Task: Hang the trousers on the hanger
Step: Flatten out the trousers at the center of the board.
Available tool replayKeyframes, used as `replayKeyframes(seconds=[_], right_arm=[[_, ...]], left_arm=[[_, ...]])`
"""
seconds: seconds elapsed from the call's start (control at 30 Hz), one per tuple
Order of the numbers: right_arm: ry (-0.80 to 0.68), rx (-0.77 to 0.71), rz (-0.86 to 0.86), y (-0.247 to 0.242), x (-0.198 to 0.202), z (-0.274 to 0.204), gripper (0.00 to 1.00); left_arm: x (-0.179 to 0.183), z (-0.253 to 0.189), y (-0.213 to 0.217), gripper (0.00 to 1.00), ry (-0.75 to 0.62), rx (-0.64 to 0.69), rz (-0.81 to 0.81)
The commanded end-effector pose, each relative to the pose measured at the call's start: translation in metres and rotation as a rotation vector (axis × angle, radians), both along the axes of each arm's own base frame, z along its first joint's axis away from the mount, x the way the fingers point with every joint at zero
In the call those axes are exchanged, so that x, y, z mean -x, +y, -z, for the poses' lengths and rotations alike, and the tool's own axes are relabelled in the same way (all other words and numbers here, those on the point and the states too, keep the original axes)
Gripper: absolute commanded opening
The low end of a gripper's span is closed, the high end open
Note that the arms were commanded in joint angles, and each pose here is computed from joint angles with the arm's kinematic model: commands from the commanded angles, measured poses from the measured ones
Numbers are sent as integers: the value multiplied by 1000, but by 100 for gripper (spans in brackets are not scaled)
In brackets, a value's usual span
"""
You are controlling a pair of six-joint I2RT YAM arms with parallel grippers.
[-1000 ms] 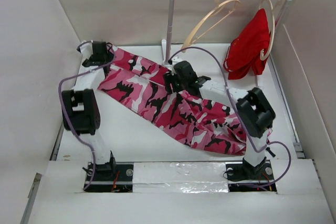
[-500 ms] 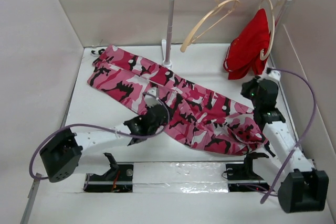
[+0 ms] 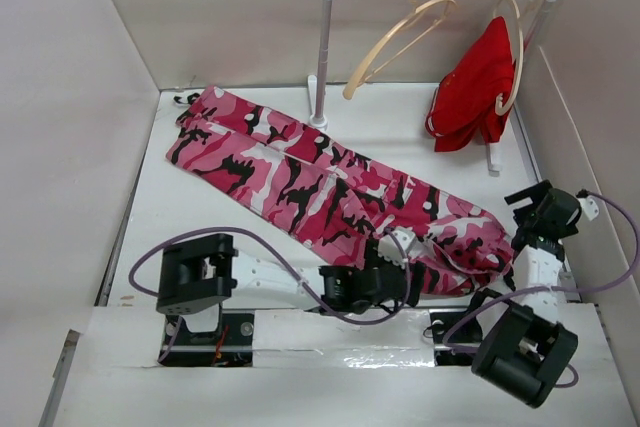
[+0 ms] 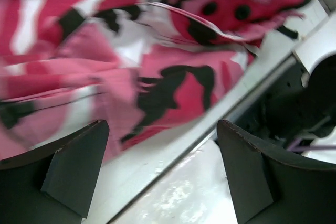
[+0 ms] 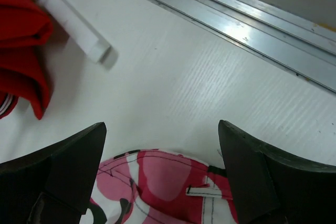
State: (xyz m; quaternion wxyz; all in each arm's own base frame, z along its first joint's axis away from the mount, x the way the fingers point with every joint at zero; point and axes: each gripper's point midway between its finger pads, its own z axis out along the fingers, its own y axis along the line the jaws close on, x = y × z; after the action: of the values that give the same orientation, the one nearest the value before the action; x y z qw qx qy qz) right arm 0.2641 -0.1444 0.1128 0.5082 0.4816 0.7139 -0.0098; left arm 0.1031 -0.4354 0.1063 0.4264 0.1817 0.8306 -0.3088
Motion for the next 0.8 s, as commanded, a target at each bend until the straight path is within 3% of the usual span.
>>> replayKeyframes(seconds=[0.0,0.03,0.2,0.33,0.43,0.5,0.53,0.57,0.63,0.67,0.77], right_arm=[[5,-66,-3,3,0,13,94],[-2,-84,-21,4,-4,15,98],[81,-217,-123,17,-15,34,99],[121,-231,-72,11,-7,39,95],[171,-253,-81,13,2,48,93],[182,-247,-73,11,6,53,91],[188,-246,-75,11,7,57,89],[192,-247,-90,12,6,57,84],[189,-277,-124,17,3,58,79],[177,-294,-147,21,0,58,71],[119,-351,-226,35,-13,53,55]], left_arm=[[10,-26,-33,83,-56,35,103],[10,-24,-35,83,-55,19,104],[1,3,-35,81,-66,-59,51],[5,32,-36,77,-20,-98,71],[-6,57,-28,68,-2,-145,31],[-17,68,-22,54,21,-148,10],[-21,66,-24,35,33,-111,5],[-20,76,-16,23,61,-114,18],[-24,63,-15,9,72,-32,16],[-26,64,-3,0,78,-32,7],[-24,59,8,0,78,-13,6]])
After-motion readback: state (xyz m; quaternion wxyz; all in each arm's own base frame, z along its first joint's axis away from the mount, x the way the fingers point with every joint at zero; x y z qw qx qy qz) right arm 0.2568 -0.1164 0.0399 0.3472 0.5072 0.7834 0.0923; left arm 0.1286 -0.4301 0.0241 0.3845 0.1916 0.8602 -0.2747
